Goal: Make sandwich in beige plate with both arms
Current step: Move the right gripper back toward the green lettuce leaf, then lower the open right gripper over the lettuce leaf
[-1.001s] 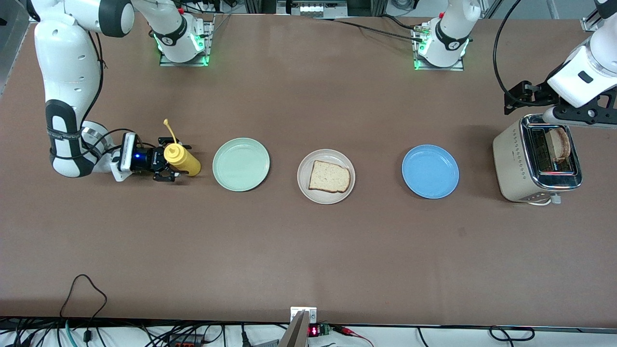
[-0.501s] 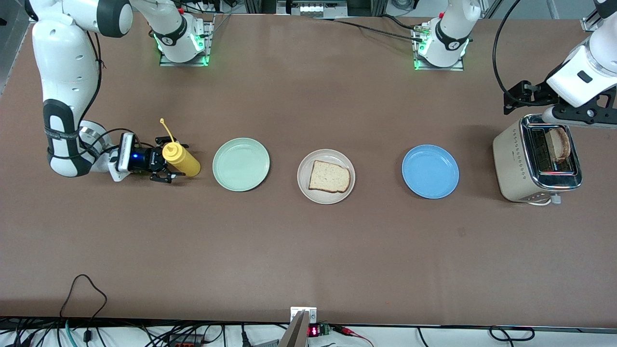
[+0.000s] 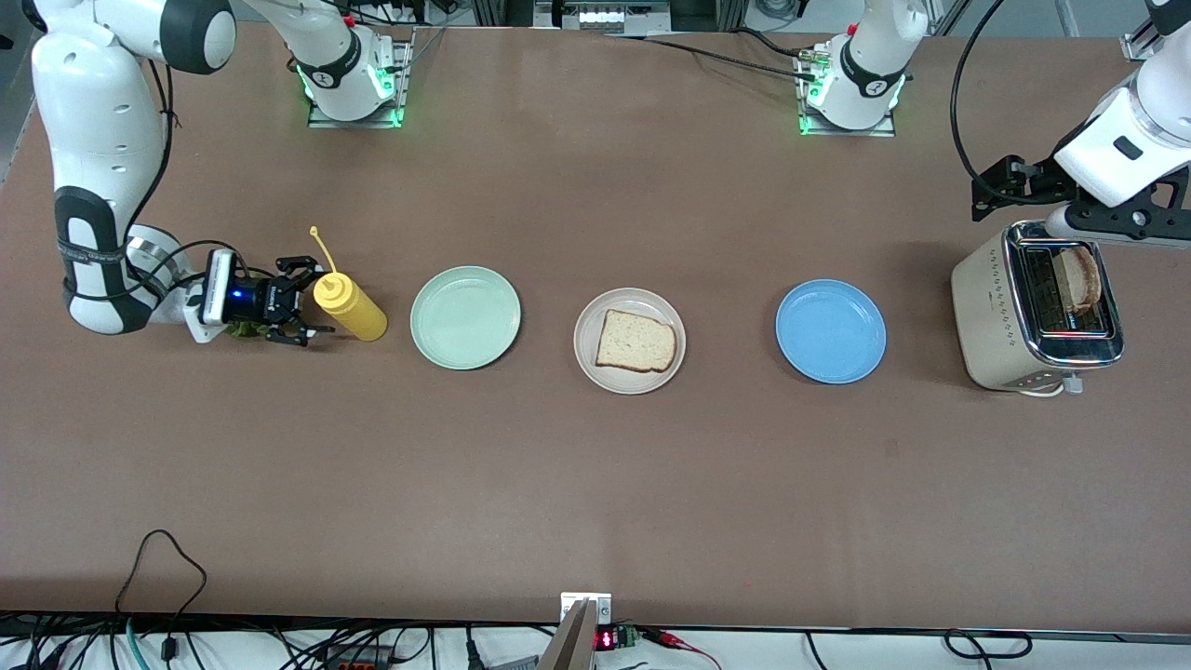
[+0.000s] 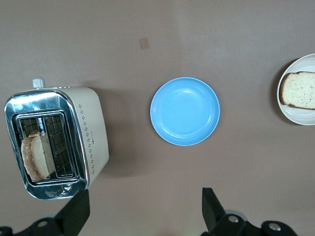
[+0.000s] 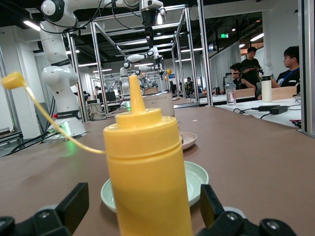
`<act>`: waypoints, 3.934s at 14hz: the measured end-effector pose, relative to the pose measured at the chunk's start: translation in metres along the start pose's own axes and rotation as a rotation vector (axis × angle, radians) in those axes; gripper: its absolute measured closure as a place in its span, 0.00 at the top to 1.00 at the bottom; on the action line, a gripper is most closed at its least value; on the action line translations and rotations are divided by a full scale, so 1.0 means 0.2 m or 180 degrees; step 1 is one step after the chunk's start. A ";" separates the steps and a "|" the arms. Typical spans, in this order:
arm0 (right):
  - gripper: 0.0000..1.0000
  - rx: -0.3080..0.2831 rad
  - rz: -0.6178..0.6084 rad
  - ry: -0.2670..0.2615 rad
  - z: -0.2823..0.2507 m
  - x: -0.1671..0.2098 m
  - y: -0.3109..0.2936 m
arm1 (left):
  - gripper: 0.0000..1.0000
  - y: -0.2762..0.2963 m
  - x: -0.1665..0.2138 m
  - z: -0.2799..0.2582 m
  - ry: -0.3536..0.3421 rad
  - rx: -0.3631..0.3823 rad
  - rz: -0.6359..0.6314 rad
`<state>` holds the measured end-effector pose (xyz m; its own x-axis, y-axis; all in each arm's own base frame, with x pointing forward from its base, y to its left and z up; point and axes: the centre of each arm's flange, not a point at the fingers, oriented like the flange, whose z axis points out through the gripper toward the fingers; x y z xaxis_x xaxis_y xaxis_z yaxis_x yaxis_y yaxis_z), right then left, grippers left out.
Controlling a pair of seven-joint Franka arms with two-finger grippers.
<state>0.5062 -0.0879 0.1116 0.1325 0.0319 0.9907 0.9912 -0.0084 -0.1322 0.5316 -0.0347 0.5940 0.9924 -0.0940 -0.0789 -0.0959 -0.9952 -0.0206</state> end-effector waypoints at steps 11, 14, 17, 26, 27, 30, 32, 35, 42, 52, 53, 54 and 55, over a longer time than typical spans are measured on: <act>1.00 0.0044 -0.0040 -0.1088 -0.42 0.82 0.17 | 1.00 0.00 0.00 0.00 0.0002 0.0000 0.0002; 1.00 0.0009 0.0183 -0.1503 -0.38 0.99 0.21 | 1.00 0.00 0.00 0.00 0.0003 0.0000 0.0002; 1.00 -0.0089 0.0449 -0.1992 -0.37 1.18 0.21 | 1.00 0.00 0.00 0.00 0.0003 0.0001 0.0004; 1.00 -0.0736 0.1357 -0.3391 -0.23 1.68 0.13 | 1.00 0.00 0.00 0.00 0.0004 0.0001 0.0005; 1.00 -0.0849 0.1435 -0.3565 -0.18 1.75 0.12 | 1.00 0.00 0.00 0.00 0.0004 0.0001 0.0005; 1.00 -0.1246 0.1705 -0.3995 -0.03 1.92 0.08 | 1.00 0.00 0.00 0.00 0.0004 0.0000 0.0003; 1.00 -0.1543 0.1914 -0.4158 0.01 1.97 0.06 | 1.00 0.00 0.00 0.00 0.0004 0.0000 0.0001; 1.00 -0.2008 0.2291 -0.4388 0.04 1.98 0.05 | 1.00 0.00 0.00 0.00 0.0004 0.0000 0.0001; 1.00 -0.2904 0.3070 -0.4577 0.07 1.74 0.05 | 1.00 0.00 0.00 0.00 0.0004 0.0000 -0.0005; 1.00 -0.1887 0.1954 -0.4963 -0.04 0.95 -0.05 | 1.00 -0.01 -0.01 0.00 -0.0034 -0.0001 -0.0008; 1.00 -0.1721 0.1713 -0.4991 -0.06 0.90 -0.06 | 1.00 -0.01 -0.01 0.00 -0.0033 -0.0001 -0.0008; 1.00 -0.1557 0.1458 -0.5021 -0.06 0.87 -0.07 | 1.00 -0.01 -0.01 0.00 -0.0035 -0.0002 -0.0008; 1.00 -0.1395 0.1233 -0.5046 -0.06 0.84 -0.06 | 1.00 -0.01 0.00 0.00 -0.0038 -0.0002 -0.0009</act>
<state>0.5157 -0.0941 0.2808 0.4931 0.8590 -0.1375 0.8622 -0.5036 -0.0541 0.5306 -0.0332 0.5935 0.9917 -0.0910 -0.0907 -0.0932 -0.9954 -0.0202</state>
